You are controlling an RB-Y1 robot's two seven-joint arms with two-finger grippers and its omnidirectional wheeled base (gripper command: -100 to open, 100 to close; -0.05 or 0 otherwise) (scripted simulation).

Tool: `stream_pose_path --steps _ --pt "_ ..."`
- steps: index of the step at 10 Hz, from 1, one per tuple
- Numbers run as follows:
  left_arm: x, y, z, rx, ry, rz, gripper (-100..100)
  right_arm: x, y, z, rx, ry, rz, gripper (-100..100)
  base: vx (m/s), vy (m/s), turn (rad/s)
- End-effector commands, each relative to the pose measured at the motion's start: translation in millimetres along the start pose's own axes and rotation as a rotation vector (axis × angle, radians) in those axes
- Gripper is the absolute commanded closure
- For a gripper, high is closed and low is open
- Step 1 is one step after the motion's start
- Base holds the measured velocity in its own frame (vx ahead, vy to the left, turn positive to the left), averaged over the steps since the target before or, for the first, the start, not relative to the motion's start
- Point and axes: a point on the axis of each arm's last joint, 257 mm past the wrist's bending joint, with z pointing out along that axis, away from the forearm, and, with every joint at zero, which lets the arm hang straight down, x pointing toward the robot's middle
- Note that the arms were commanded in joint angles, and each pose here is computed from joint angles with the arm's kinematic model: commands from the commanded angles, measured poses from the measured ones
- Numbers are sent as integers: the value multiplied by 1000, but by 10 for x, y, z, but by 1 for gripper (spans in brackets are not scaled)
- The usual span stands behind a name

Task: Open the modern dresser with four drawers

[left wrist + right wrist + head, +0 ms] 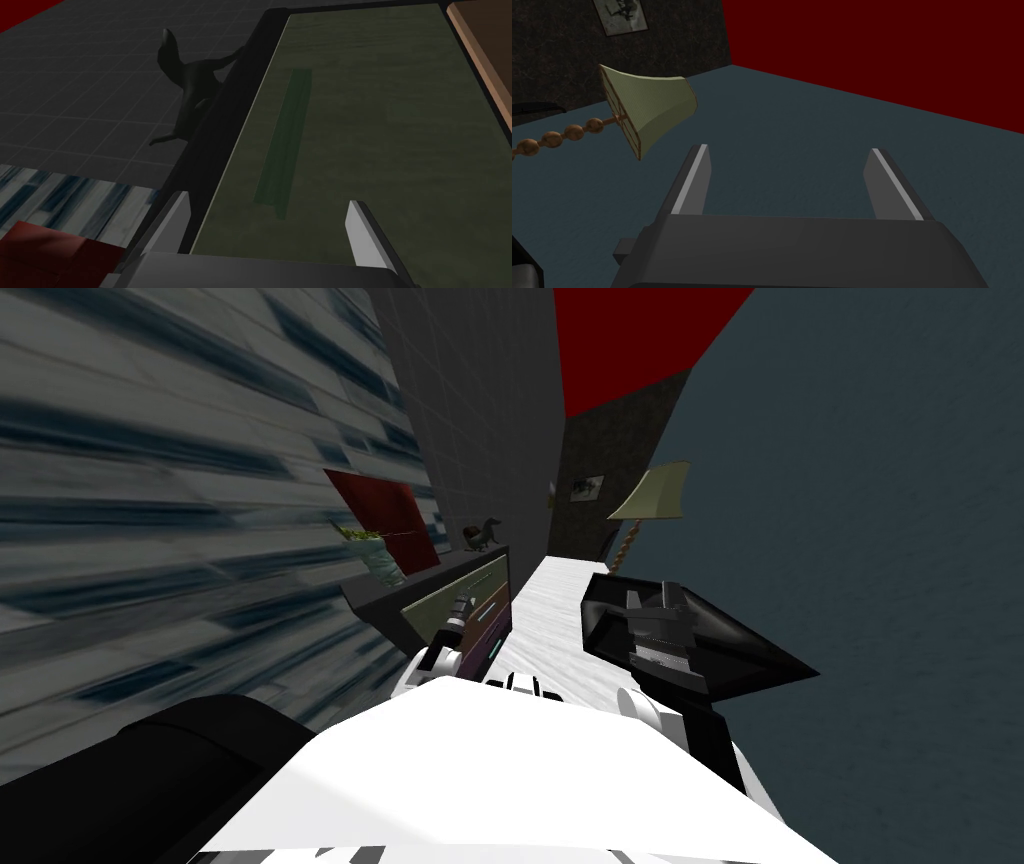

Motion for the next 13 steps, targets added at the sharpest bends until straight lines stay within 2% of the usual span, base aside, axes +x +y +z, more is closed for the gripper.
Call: stream_pose_path --steps 1,3,6,7,8,9,10,13 --pt "2 0 -1 -1 -31 -46 -100 0 0 0 0 0 0 0 22 34 1" --pt "7 0 0 0 -56 -80 -100 1 0 0 0 0 0 0 9 -2 2" --pt "-17 -101 -12 0 -53 -70 -100 1 0 0 0 0 0 0 56 12 -14" --pt "-18 -81 -5 1 -52 -70 -100 0 0 0 0 0 0 0 50 13 -2" --pt "3 -12 -2 0 -50 -71 100 0 0 0 0 0 0 0 -52 -15 27" --pt "-9 -38 -7 -2 -51 -71 100 1 1 0 0 0 0 0 -25 -7 -2" --pt "276 -65 100 8 -11 -87 100 1 1 1 0 0 1 0 -25 -38 272" --pt "711 -71 224 6 51 -105 100 1 1 0 0 0 0 0 -36 -54 262"
